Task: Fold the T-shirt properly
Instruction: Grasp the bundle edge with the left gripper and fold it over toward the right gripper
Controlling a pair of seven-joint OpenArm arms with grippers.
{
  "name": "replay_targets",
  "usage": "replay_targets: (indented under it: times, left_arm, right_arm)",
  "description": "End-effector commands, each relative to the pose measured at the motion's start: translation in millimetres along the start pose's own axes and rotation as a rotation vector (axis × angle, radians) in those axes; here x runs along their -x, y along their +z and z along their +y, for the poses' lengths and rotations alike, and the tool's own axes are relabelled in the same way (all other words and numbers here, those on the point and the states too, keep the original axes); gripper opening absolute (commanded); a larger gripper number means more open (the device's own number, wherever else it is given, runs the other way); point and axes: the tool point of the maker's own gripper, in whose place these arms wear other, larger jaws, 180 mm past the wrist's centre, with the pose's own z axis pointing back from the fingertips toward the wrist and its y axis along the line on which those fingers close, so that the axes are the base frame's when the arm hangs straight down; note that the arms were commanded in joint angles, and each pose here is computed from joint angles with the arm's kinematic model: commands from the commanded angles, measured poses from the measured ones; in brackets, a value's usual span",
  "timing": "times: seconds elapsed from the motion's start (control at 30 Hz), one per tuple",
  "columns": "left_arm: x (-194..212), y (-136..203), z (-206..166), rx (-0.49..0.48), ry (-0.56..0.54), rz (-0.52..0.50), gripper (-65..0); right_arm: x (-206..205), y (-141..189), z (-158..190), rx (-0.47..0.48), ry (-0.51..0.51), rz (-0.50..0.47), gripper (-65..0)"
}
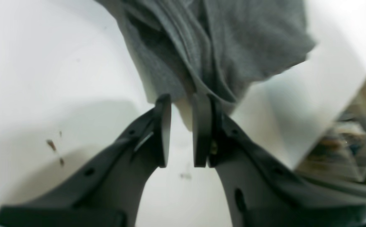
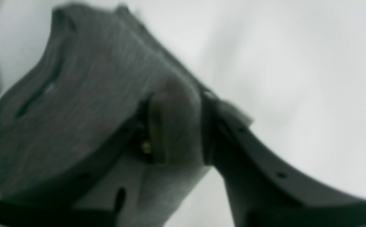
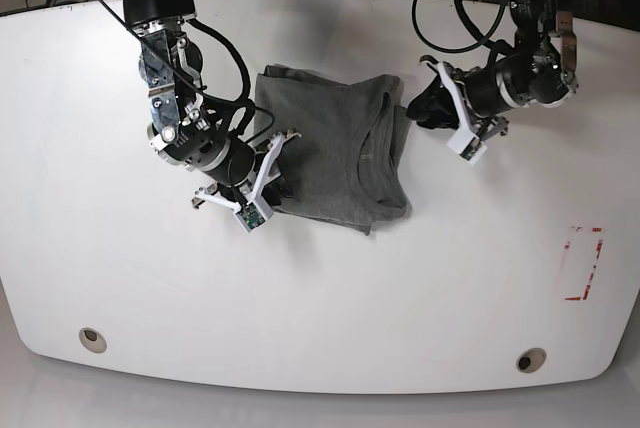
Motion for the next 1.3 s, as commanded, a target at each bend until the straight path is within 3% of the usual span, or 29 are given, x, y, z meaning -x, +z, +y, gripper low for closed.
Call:
replay_targets:
  times: [0.0,0.27,0.4,0.73,1.03,1.27]
  left_arm:
    - [-20,-9,-15,0.029,-0.044,-0.069,-55.0]
    - [-28,-38,-44,0.037,-0.132,-0.061,-55.0]
    - [-34,-45,-54,0.047,-0.130,-0.074,-55.0]
    - [-35,-60,-58,0.004,-0.134,-0.055,-55.0]
    - [-9,-75,-10,-0.068,-0.148,0.092,-55.0]
    - [-24,-75,30,-0.112,-0.179,0.124,-55.0]
  right_arm:
    - [-18,8,-11,0.020,0.019,-0.064,-57.5]
    - [-12,2,-18,0.026,0.002,-0.070,-57.9]
    - [-15,-4,-28,0.036,-0.009,-0.107,-57.9]
    - [22,-31,-44,-0.018,-0.047,-0.057,-58.3]
    - [65,-26,-40,-0.024,-0.086,-0.008,-58.3]
    - [87,-9,-7,-0.051,-0.095,0.002,-58.3]
